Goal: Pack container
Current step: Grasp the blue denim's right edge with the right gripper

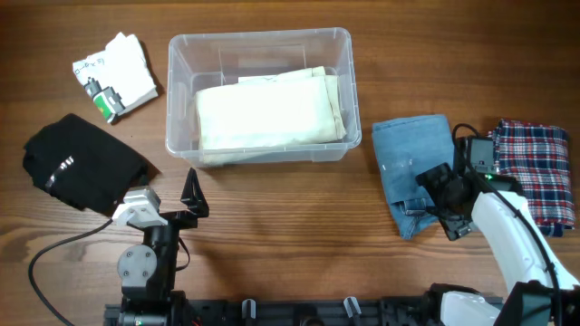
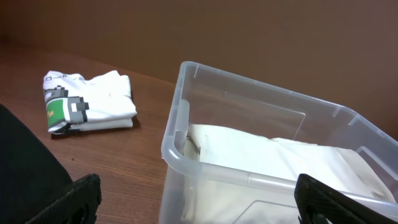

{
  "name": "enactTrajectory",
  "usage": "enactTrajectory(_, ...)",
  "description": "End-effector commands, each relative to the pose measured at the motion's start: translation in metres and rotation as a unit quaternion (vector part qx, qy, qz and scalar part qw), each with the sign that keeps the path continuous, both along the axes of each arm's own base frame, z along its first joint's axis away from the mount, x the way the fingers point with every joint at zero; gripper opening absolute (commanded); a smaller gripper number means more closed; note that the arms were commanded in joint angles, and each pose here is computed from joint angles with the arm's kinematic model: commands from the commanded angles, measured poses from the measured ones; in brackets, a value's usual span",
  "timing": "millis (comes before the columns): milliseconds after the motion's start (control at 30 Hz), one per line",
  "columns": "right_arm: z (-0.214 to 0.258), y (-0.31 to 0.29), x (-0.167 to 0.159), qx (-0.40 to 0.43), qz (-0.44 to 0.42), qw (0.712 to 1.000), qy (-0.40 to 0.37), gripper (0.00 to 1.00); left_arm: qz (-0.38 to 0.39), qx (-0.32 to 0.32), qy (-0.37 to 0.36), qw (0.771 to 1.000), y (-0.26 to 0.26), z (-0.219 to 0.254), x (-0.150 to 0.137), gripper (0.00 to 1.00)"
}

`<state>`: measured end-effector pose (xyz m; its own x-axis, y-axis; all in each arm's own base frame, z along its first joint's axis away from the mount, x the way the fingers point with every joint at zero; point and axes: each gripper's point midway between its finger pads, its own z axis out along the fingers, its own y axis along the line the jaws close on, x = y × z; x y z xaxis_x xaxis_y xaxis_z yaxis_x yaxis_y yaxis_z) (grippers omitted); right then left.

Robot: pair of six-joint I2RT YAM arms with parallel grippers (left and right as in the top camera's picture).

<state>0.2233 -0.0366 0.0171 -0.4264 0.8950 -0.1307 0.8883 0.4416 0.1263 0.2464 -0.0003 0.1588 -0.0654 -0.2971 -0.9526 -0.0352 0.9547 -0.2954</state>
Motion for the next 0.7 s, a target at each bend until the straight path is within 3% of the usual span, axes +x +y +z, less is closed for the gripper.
enactTrajectory(0, -0.02, 0.01, -0.018, 0.023, 0.008, 0.999, 0.021, 1.0, -0.002, 0.012, 0.002, 1.0, 0.0, -0.002, 0.0, 1.0)
enactTrajectory(667, -0.036, 0.018, -0.018, 0.044, 0.013, 0.999, -0.001, 1.0, -0.002, 0.012, 0.002, 1.0, 0.0, -0.002, 0.0, 1.0)
